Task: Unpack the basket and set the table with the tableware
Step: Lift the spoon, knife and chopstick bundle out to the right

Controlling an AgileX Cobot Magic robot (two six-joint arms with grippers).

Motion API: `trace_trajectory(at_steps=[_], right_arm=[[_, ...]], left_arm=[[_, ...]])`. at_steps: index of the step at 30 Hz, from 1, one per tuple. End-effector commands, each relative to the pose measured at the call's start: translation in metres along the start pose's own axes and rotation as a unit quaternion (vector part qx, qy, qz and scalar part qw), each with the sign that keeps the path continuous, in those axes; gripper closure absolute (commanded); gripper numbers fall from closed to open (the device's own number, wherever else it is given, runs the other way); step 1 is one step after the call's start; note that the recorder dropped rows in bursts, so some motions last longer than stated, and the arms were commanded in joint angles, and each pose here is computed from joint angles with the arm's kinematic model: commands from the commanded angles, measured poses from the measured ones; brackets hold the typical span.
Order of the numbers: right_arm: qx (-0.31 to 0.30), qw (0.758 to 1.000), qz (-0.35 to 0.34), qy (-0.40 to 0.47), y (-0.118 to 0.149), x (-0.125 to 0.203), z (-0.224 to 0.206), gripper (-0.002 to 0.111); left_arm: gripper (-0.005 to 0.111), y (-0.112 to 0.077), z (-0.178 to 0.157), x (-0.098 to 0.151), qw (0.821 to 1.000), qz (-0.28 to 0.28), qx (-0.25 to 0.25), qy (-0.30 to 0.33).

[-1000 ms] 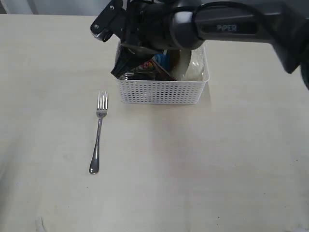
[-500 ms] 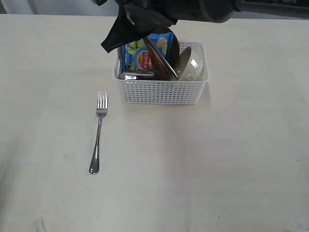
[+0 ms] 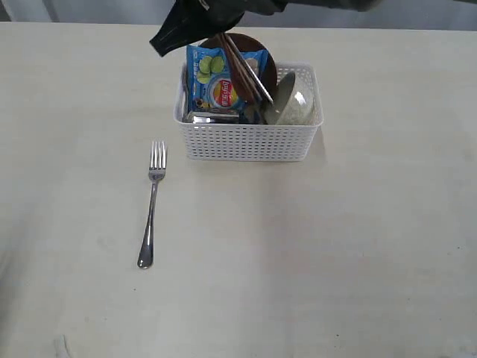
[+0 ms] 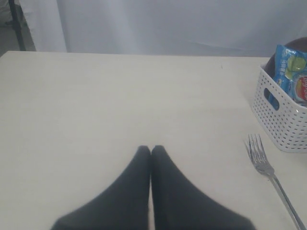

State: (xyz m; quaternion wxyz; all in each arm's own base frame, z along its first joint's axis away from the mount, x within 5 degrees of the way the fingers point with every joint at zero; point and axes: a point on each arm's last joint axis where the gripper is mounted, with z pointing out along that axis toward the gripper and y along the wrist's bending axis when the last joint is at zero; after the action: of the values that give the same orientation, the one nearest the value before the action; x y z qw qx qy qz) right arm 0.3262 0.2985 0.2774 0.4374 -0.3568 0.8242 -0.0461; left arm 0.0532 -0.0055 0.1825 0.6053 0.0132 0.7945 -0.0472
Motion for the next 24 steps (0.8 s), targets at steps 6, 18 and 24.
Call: trace_trajectory(at_steps=[6, 18, 24], right_arm=[[0.032, 0.999, 0.011, -0.042, -0.028, -0.037, -0.039, 0.109], [0.036, 0.999, 0.020, -0.030, -0.038, -0.042, -0.057, 0.109], [0.123, 0.990, 0.051, 0.042, -0.085, -0.033, -0.094, 0.109]], left_arm=[[0.107, 0.000, 0.000, 0.000, 1.000, 0.003, -0.002, -0.005], [0.107, 0.000, 0.000, 0.000, 1.000, 0.003, -0.002, -0.005], [0.107, 0.000, 0.000, 0.000, 1.000, 0.003, -0.002, -0.005]])
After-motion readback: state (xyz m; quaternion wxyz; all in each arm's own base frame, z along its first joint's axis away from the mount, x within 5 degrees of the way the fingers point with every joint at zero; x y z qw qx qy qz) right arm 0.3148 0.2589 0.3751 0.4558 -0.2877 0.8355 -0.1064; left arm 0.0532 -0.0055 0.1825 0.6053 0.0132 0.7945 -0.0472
